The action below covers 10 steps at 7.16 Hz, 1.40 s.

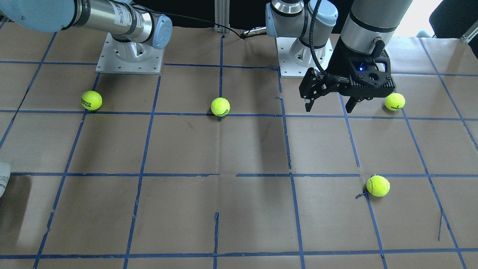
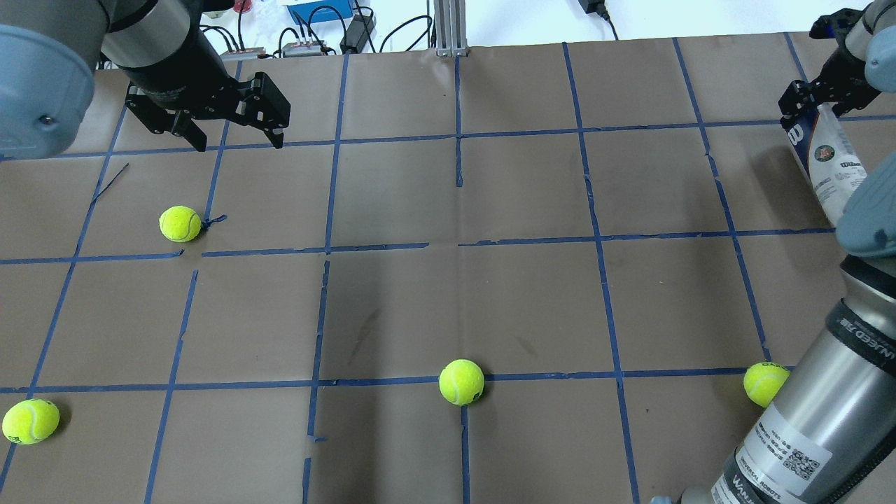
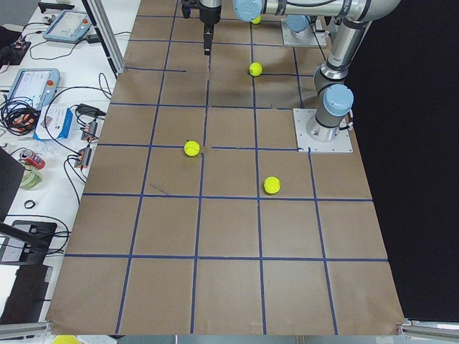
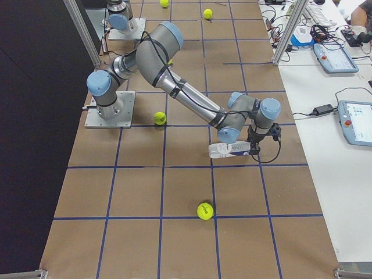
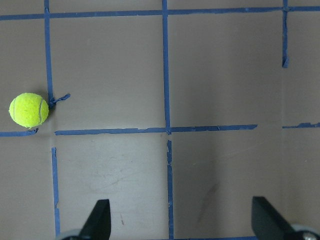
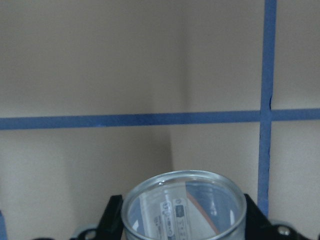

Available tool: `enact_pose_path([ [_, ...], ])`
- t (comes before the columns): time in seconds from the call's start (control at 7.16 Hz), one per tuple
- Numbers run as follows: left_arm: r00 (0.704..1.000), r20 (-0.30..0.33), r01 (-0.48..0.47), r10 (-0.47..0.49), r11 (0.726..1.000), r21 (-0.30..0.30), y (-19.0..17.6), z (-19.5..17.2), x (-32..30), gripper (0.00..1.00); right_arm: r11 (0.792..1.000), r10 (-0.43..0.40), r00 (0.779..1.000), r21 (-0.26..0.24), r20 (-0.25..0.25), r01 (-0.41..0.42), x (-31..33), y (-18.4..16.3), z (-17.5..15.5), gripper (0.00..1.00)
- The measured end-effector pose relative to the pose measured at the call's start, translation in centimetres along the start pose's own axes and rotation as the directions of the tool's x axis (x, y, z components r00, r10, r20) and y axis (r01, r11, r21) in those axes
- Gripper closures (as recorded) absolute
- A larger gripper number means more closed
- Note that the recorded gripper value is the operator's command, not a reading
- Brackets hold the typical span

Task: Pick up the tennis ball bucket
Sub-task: 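Carry the tube toward the table center and lay it down on its side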

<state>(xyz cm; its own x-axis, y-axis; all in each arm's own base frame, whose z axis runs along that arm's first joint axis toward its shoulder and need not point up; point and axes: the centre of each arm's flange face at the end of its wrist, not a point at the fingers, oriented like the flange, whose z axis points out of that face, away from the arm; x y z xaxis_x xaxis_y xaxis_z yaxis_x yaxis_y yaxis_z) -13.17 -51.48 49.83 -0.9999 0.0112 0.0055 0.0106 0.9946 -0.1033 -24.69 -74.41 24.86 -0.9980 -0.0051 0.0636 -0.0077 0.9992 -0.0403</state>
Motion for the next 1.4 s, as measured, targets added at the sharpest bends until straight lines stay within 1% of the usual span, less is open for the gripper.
enact_pose_path([
  [0.14, 1.0, 0.0, 0.0, 0.0, 1.0, 0.001, 0.0, 0.0, 0.0, 0.0, 0.998, -0.067, 0.998, 0.019, -0.012, 0.067, -3.5, -0.3, -3.7, 0.71],
  [0.28, 1.0, -0.001, 0.0, 0.0, 1.0, 0.001, 0.0, -0.1, 0.0, 0.0, 0.984, -0.176, 0.984, 0.026, -0.014, 0.176, -9.6, -0.3, -7.2, 0.71],
  [0.42, 1.0, 0.0, 0.0, 0.0, 1.0, 0.001, 0.0, -0.1, 0.0, 0.0, 0.949, -0.314, 0.949, 0.033, -0.013, 0.314, -17.8, 0.2, -9.7, 0.71],
  [0.56, 1.0, 0.0, 0.001, -0.001, 1.0, 0.001, 0.0, -0.1, 0.0, 0.0, 0.892, -0.452, 0.892, 0.038, 0.009, 0.451, -25.9, 1.5, -10.0, 0.66],
  [0.7, 1.0, 0.0, 0.001, -0.001, 1.0, 0.001, 0.0, -0.1, 0.0, 0.0, 0.819, -0.572, 0.819, 0.08, 0.048, 0.568, -32.6, 2.9, -9.0, 0.71],
  [0.84, 1.0, 0.0, 0.001, -0.001, 1.0, 0.002, 0.0, -0.1, 0.0, 0.0, 0.734, -0.677, 0.733, 0.142, 0.067, 0.664, -38.6, 4.2, -8.3, 0.75],
  [0.98, 1.0, -0.001, 0.001, -0.001, 1.0, 0.003, 0.0, -0.1, 0.0, 0.0, 0.637, -0.767, 0.64, 0.196, 0.056, 0.746, -44.5, 5.5, -7.8, 0.75],
  [1.12, 1.0, -0.001, 0.001, -0.001, 1.0, 0.003, -0.1, -0.1, 0.0, 0.0, 0.537, -0.838, 0.544, 0.225, 0.036, 0.813, -50.4, 7.1, -7.0, 0.74],
  [1.26, 1.0, -0.001, 0.001, -0.001, 1.0, 0.004, -0.1, -0.2, -0.1, 0.0, 0.447, -0.889, 0.457, 0.232, 0.012, 0.864, -56.2, 9.4, -6.5, 0.74],
  [1.4, 1.0, -0.002, 0.009, -0.009, 1.0, 0.004, -0.2, -0.2, -0.5, 0.0, 0.369, -0.923, 0.385, 0.236, -0.023, 0.899, -61.1, 11.9, -6.6, 0.73],
])
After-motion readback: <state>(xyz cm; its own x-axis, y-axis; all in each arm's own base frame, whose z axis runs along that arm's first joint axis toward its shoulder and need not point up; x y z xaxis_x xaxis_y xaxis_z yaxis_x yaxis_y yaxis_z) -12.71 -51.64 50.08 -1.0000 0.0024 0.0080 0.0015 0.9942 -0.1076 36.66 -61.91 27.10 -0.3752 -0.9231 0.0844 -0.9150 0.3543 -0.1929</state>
